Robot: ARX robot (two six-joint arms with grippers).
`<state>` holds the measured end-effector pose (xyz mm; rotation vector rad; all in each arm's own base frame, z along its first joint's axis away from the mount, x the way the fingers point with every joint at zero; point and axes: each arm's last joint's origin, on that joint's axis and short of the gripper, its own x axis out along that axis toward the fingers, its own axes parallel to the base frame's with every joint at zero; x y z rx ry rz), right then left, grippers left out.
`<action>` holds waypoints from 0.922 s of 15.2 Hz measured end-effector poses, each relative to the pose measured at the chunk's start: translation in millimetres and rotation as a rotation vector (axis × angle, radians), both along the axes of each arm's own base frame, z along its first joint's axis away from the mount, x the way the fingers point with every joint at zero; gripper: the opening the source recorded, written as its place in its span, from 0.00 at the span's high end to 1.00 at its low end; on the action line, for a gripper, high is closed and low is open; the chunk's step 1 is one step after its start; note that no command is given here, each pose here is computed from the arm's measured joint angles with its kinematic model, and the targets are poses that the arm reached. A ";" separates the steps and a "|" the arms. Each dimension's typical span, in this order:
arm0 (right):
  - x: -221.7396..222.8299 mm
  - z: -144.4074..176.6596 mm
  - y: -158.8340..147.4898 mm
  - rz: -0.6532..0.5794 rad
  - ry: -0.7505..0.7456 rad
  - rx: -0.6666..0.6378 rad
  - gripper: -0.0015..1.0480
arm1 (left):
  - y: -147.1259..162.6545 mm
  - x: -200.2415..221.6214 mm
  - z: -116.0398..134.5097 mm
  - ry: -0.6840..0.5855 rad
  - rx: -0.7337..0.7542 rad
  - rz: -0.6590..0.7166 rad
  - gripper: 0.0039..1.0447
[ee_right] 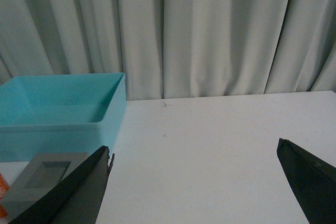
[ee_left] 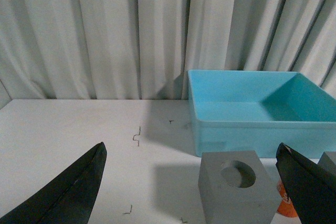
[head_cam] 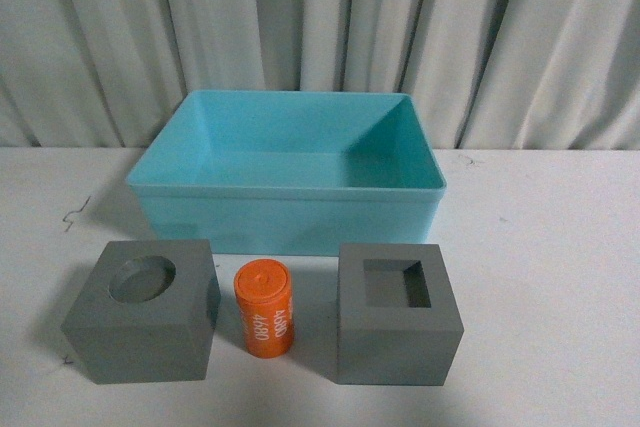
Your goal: Place gray and orange parts in blue box
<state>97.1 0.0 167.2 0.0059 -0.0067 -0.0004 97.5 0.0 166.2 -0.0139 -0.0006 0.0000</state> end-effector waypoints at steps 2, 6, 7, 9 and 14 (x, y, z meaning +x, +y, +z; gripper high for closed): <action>0.0 0.0 0.0 0.000 0.000 0.000 0.06 | 0.0 0.0 0.0 0.000 0.000 0.000 0.06; 0.0 0.0 0.0 0.000 0.000 0.000 0.06 | 0.0 0.0 0.0 0.000 0.000 0.000 0.06; 0.0 0.0 0.0 0.000 0.000 0.000 0.06 | 0.0 0.0 0.0 0.000 0.000 0.000 0.06; 0.0 0.0 0.0 0.000 0.000 0.000 0.06 | 0.0 0.0 0.0 0.000 0.000 0.000 0.06; 0.0 0.0 0.0 0.000 0.000 0.000 0.06 | 0.0 0.0 0.0 0.000 0.000 0.000 0.06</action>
